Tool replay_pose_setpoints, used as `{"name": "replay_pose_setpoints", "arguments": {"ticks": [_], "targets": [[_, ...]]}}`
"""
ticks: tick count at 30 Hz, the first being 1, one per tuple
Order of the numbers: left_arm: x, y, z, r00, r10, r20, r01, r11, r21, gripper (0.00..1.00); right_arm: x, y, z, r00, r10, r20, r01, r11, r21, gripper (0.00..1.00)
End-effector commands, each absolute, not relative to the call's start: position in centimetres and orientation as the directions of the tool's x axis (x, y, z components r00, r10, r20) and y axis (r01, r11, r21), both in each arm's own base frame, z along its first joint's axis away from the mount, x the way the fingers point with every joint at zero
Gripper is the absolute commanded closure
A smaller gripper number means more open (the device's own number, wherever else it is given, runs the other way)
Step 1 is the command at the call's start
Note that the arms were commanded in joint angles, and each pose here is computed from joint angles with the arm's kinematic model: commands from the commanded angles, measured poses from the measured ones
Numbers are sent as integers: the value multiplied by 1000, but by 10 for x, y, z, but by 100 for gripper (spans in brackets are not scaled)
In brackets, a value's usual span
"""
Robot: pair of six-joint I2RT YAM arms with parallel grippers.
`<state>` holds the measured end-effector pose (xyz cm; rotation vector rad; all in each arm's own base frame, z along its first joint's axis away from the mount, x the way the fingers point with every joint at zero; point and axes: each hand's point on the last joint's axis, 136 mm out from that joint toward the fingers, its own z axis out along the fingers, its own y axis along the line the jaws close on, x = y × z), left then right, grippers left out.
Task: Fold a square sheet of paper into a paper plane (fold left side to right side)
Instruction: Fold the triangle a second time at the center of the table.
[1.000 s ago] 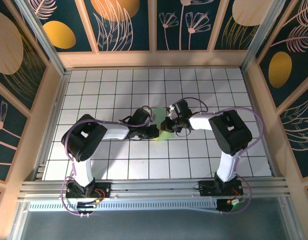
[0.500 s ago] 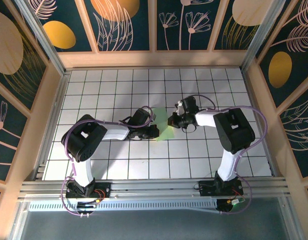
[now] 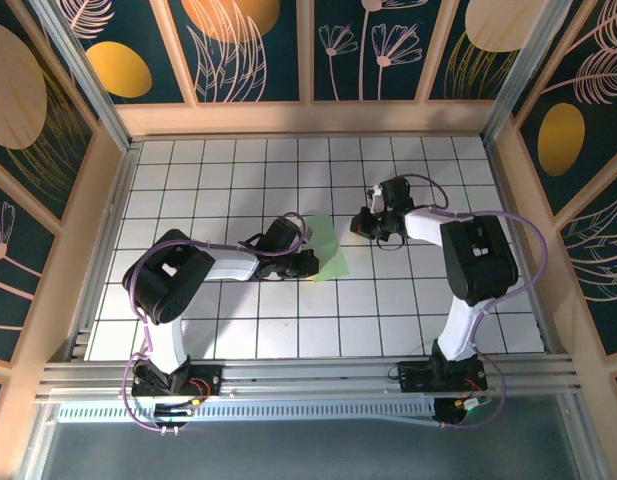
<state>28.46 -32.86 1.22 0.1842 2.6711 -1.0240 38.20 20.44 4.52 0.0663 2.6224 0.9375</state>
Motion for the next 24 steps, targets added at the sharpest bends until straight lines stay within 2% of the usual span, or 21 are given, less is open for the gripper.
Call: {"name": "replay_pose_setpoints", "arguments": {"ticks": [1, 5, 9, 24], "targets": [[267, -294, -32, -977, 28, -209, 132, 854, -503, 100, 356, 230, 61, -945, 104, -309, -136, 733, 666, 100], [267, -292, -32, -977, 33, -212, 136, 861, -491, 100, 335, 262, 53, -957, 65, -282, -157, 703, 694, 100], [267, -292, -32, -977, 31, -210, 133, 860, -493, 100, 335, 274, 38, -965, 57, -256, -143, 703, 696, 100], [264, -291, -36, -980, 36, -196, 130, 860, -493, 100, 375, 231, 11, -957, 119, -264, -75, 778, 623, 100]]}}
